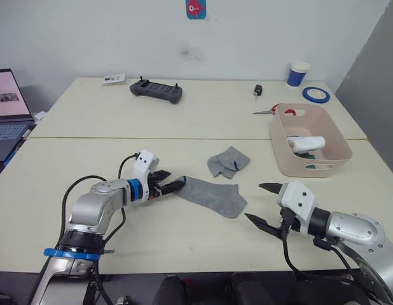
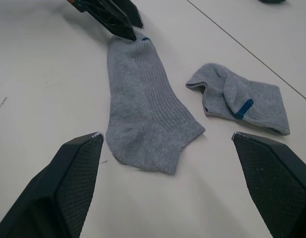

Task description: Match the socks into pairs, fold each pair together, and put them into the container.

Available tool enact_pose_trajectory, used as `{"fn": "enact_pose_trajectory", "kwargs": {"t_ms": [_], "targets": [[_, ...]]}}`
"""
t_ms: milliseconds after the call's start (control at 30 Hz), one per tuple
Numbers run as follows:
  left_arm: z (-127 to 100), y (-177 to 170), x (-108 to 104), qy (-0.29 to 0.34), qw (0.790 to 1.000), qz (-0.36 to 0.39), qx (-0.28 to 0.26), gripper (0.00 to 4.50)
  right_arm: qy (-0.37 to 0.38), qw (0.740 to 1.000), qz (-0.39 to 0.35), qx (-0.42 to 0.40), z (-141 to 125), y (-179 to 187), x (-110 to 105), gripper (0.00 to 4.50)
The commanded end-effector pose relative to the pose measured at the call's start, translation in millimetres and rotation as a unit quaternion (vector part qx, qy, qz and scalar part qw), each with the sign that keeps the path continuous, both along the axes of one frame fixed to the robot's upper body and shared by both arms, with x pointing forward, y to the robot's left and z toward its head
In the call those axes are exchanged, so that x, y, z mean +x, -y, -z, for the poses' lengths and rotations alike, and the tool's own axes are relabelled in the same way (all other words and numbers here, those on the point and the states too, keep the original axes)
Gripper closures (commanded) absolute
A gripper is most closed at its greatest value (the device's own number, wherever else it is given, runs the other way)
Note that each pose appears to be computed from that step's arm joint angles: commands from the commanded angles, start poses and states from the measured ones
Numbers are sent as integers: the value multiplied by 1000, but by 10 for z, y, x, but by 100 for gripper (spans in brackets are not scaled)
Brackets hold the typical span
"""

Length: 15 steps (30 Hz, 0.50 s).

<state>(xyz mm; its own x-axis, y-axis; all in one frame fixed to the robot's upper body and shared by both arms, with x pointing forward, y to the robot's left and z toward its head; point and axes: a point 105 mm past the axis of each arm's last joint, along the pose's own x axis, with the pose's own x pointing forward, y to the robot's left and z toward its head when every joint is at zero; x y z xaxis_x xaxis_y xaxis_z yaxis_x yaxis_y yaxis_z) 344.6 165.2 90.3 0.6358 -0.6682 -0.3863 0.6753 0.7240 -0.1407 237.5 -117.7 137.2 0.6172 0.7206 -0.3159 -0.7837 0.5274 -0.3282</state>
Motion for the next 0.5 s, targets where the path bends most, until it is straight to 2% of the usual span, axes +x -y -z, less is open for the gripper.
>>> {"fn": "enact_pose_trajectory", "kwargs": {"t_ms": [33,333,367,500], "targets": [[111,103,-84,-24,999,34,10,147,17,999,16,26,-79,-35,35,0],[134,122,-223,2,996,74,48,429,17,997,66,20,164,-101,201,0],[141,129,-233,5,996,77,52,447,13,997,72,20,201,-103,219,0],[134,129,-249,17,995,79,56,447,-1,994,104,28,340,-128,325,0]]}}
